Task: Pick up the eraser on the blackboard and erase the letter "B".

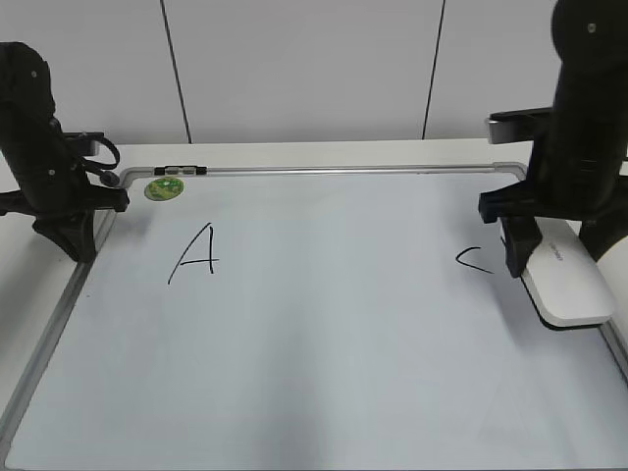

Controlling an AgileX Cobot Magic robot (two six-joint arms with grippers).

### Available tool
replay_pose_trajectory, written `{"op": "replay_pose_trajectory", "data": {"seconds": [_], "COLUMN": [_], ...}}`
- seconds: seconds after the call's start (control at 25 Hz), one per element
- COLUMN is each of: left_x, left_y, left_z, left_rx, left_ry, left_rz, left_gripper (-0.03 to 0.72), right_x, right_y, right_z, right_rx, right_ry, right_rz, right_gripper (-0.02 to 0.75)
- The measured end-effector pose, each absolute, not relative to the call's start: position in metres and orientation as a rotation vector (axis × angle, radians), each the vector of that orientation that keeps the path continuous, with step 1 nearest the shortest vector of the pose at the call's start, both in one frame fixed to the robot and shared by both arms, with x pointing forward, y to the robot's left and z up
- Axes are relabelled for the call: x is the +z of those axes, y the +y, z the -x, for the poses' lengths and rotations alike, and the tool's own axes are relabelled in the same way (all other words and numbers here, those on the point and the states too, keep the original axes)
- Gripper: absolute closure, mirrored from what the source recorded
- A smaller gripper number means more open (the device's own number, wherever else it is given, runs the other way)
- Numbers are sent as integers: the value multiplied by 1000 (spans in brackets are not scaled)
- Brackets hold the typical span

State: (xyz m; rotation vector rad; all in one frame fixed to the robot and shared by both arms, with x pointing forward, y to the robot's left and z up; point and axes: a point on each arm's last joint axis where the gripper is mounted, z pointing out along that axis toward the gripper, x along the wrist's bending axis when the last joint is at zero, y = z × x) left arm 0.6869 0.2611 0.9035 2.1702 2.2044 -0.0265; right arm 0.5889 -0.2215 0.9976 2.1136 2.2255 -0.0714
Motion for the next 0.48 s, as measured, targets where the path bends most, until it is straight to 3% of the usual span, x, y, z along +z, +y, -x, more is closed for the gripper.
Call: {"op": "replay_pose_trajectory", "data": {"seconds": [0.48], "left_x": [904], "left_y": [261], "left_z": [-687], "left_rx": [-28], "left_ry": [2205], "left_rz": [-2171], "left_gripper": [666], "right_x": [989], "right_y": [-267], "right_z": [-587], "right_rx": [49], "right_ry": [2258], "right_rz": [-2233], "right_gripper": [219]}}
